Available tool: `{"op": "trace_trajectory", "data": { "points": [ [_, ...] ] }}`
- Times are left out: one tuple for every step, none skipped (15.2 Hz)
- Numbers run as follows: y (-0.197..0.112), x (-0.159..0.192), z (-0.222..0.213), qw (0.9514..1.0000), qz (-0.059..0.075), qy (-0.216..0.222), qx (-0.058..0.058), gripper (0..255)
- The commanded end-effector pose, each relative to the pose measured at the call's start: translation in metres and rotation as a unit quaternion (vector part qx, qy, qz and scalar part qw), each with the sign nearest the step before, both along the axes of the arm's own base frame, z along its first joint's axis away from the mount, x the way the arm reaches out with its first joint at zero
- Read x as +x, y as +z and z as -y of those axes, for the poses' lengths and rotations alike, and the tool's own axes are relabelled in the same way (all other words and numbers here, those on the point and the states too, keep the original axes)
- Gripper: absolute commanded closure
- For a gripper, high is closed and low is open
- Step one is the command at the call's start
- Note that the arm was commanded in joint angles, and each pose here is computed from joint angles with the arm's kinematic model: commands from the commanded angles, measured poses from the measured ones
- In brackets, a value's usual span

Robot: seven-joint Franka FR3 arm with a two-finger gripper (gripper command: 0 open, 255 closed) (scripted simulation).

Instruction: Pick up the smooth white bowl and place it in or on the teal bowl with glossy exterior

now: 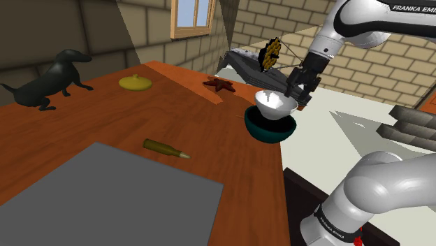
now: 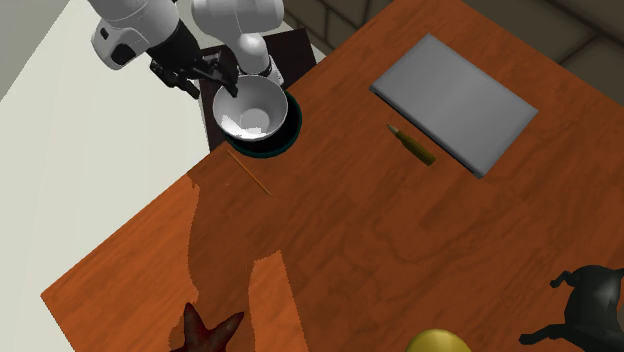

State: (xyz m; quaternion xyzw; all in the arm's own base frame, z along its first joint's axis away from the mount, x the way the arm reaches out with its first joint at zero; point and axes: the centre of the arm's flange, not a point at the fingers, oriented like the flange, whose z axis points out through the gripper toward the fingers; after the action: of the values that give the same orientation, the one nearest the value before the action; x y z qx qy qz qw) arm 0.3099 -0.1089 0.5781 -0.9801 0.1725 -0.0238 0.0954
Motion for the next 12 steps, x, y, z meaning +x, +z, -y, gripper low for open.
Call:
{"op": "trace_trajectory", "data": {
  "points": [
    [-0.001,-0.001,0.000,1.0000,0.000,0.000,0.000,0],
    [0.012,-0.002,0.002,1.0000,0.000,0.000,0.000,0],
    [0.025,-0.003,0.005,1.0000,0.000,0.000,0.000,0],
    [0.038,-0.004,0.007,1.0000,0.000,0.000,0.000,0],
    [0.048,-0.005,0.009,1.0000,0.000,0.000,0.000,0],
    [0.048,-0.005,0.009,1.0000,0.000,0.000,0.000,0],
    [0.048,-0.005,0.009,1.0000,0.000,0.000,0.000,0],
    [0.048,-0.005,0.009,1.0000,0.000,0.000,0.000,0],
    [0.048,-0.005,0.009,1.0000,0.000,0.000,0.000,0],
    [0.048,-0.005,0.009,1.0000,0.000,0.000,0.000,0],
    [0.048,-0.005,0.009,1.0000,0.000,0.000,0.000,0],
    [0.048,-0.005,0.009,1.0000,0.000,0.000,0.000,0]
  ]
}}
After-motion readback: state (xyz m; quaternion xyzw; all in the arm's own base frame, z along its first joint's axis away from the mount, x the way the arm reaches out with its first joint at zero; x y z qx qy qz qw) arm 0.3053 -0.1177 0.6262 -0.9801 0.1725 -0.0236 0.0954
